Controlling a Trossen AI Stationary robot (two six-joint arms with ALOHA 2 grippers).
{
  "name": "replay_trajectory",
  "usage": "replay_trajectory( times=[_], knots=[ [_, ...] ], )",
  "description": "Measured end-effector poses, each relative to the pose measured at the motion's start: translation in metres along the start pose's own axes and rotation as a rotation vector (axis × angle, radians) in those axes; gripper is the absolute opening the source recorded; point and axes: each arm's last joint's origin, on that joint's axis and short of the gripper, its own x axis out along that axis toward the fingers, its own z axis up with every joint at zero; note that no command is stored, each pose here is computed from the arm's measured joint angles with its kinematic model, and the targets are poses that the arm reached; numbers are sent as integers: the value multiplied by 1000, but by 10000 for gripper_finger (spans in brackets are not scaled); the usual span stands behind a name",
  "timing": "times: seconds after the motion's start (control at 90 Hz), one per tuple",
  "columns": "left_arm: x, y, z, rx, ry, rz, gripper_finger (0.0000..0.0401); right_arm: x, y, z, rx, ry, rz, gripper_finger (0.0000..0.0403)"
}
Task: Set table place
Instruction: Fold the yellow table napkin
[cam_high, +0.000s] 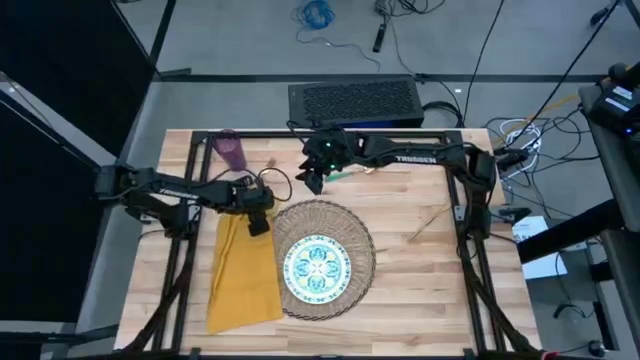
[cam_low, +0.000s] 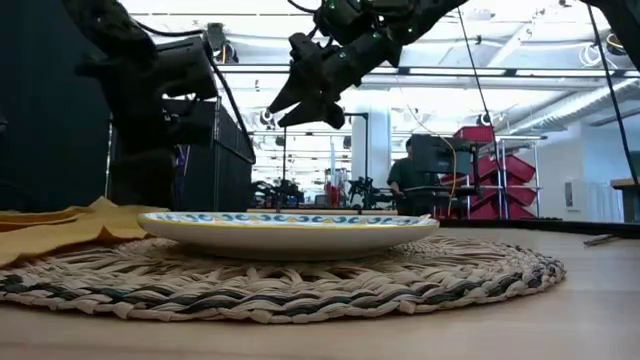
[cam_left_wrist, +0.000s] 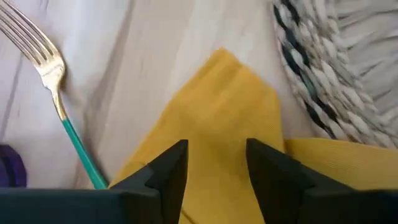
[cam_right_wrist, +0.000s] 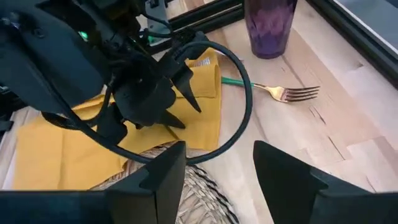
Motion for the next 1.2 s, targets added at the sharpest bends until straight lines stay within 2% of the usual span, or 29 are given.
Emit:
replay_trajectory(
  times=[0.189, 0.444, 0.678, 0.833, 0.967, 1.067, 1.2],
  knots=[
    [12, 4, 3, 14, 21, -9, 147, 0, 0, -1, 2, 6, 0, 176],
    [20, 12, 14, 6, -52, 7, 147, 0, 0, -1, 1, 7, 0, 176],
    [16, 33, 36, -21, -160, 71, 147, 0, -2, -1, 4, 7, -3, 176],
    [10, 50, 45, -79, -200, 128, 147, 0, -2, -1, 4, 10, -2, 176],
    [-3, 47, 41, -56, -133, 53, 147, 0, -1, -4, 6, 41, -4, 176],
    [-4, 37, 29, -27, -16, -14, 147, 0, -2, -7, 3, 69, -7, 176],
    [-4, 28, 20, 20, 59, -35, 147, 0, -3, -7, -9, 73, -9, 176]
  ],
)
